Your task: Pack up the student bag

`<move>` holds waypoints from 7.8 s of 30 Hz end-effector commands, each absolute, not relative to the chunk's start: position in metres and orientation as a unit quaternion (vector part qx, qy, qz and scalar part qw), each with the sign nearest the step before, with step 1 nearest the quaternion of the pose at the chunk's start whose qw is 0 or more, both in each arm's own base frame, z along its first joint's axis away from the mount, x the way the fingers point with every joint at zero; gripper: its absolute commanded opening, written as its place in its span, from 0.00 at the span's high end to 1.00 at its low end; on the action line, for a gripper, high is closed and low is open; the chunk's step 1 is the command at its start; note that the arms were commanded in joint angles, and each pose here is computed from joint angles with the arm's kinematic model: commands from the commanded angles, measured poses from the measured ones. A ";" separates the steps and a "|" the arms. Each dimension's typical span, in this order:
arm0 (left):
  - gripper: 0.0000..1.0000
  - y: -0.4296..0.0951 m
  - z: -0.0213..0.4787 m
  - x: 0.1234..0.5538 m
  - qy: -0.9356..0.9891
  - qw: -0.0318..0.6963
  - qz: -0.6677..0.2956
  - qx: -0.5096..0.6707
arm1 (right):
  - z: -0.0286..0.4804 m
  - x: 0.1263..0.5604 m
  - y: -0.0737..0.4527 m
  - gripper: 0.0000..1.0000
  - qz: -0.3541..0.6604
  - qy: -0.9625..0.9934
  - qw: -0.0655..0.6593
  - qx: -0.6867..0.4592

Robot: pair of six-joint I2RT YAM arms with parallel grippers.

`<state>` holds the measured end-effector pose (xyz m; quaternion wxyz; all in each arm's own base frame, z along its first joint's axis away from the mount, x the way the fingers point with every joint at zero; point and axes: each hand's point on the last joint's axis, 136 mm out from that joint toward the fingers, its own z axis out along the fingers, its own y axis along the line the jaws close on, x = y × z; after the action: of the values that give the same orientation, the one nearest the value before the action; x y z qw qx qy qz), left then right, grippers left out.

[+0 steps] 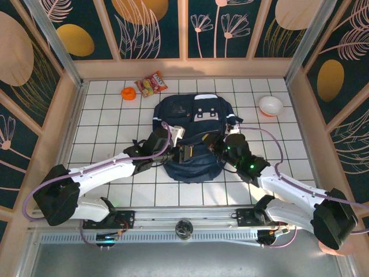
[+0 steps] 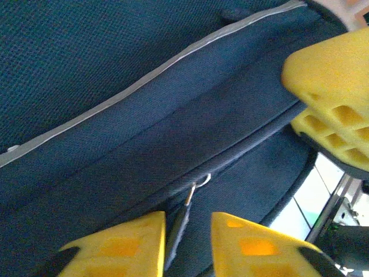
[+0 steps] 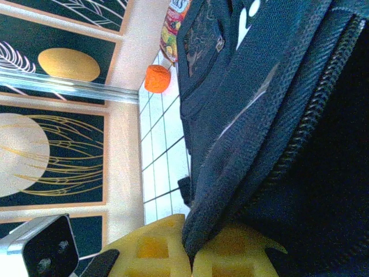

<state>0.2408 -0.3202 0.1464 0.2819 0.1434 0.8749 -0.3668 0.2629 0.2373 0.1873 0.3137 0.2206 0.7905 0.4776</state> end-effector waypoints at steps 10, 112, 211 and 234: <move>1.00 -0.292 0.128 0.240 0.894 0.295 -0.313 0.126 | 0.242 0.267 0.240 1.00 0.512 0.755 0.361 0.192; 0.32 -0.259 0.123 0.250 0.731 0.423 -0.197 0.498 | 0.274 0.255 0.264 1.00 0.535 0.800 0.273 0.000; 0.04 -0.256 0.157 0.331 0.787 0.479 -0.133 0.366 | 0.308 0.255 0.256 1.00 0.550 0.788 0.274 -0.033; 0.01 -0.155 0.176 0.310 0.866 0.455 -0.187 0.093 | 0.313 0.298 0.225 1.00 0.504 0.783 0.362 0.054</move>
<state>0.3151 -0.1876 0.1872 0.4821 0.1910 0.8331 -0.1925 0.2773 0.2366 0.2553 0.2591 0.0586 0.8297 0.4910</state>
